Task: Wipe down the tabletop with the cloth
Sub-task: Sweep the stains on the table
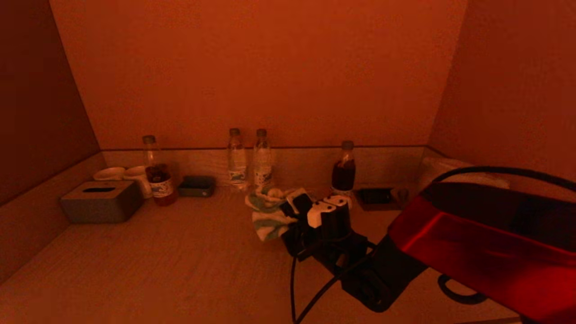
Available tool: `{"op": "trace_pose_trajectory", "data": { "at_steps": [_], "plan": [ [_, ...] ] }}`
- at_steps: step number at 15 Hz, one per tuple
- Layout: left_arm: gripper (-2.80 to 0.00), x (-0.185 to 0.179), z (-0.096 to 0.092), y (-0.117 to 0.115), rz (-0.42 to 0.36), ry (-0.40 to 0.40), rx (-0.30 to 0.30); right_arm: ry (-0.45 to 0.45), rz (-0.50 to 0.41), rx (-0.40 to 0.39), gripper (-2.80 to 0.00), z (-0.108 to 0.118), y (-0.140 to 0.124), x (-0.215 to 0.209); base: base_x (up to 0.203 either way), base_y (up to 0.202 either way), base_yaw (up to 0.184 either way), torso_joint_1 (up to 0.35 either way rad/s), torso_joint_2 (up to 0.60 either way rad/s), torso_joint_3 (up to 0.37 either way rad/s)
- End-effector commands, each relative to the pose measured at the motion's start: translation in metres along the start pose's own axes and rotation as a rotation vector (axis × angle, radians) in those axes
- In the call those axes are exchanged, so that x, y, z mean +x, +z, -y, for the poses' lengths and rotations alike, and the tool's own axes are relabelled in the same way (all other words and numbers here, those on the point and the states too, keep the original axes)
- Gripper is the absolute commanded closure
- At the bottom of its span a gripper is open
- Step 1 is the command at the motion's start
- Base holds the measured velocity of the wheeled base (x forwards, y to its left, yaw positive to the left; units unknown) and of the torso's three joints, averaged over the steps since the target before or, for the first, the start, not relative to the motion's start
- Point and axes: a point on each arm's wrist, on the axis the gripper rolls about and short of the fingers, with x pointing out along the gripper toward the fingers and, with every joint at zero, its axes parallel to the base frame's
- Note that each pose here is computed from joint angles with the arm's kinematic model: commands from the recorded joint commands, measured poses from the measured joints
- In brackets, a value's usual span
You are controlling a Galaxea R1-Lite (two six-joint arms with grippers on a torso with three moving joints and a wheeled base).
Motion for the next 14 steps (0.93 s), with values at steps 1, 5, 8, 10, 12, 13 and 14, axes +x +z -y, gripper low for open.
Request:
{"op": "trace_pose_trajectory", "data": {
  "at_steps": [1,5,8,10,12,13,14],
  "plan": [
    [0.0,0.0,0.0,0.0,0.001,0.0,0.0,0.01,0.0,-0.008,0.0,-0.007,-0.007,0.005,0.0,0.0,0.0,0.0,0.0,0.0],
    [0.0,0.0,0.0,0.0,0.001,0.0,0.0,0.028,0.002,-0.014,0.0,-0.016,-0.009,0.009,0.0,0.0,0.0,0.0,0.0,0.0],
    [0.0,0.0,0.0,0.0,0.001,0.0,0.0,0.032,0.0,-0.017,0.0,-0.021,-0.01,0.009,0.0,0.0,0.0,0.0,0.0,0.0],
    [0.0,0.0,0.0,0.0,0.001,0.0,0.0,0.044,-0.003,-0.023,0.0,-0.03,-0.011,0.01,0.0,0.0,0.0,0.0,0.0,0.0],
    [0.0,0.0,0.0,0.0,0.001,0.0,0.0,0.044,-0.004,-0.023,0.0,-0.03,-0.011,0.01,0.0,0.0,0.0,0.0,0.0,0.0],
    [0.0,0.0,0.0,0.0,0.001,0.0,0.0,0.051,-0.015,-0.03,0.0,-0.039,-0.015,0.012,0.0,0.0,0.0,0.0,0.0,0.0],
    [0.0,0.0,0.0,0.0,0.001,-0.001,0.0,0.061,-0.04,-0.04,0.0,-0.049,-0.025,0.016,0.0,0.0,0.0,0.0,0.0,0.0]
  ]
}}
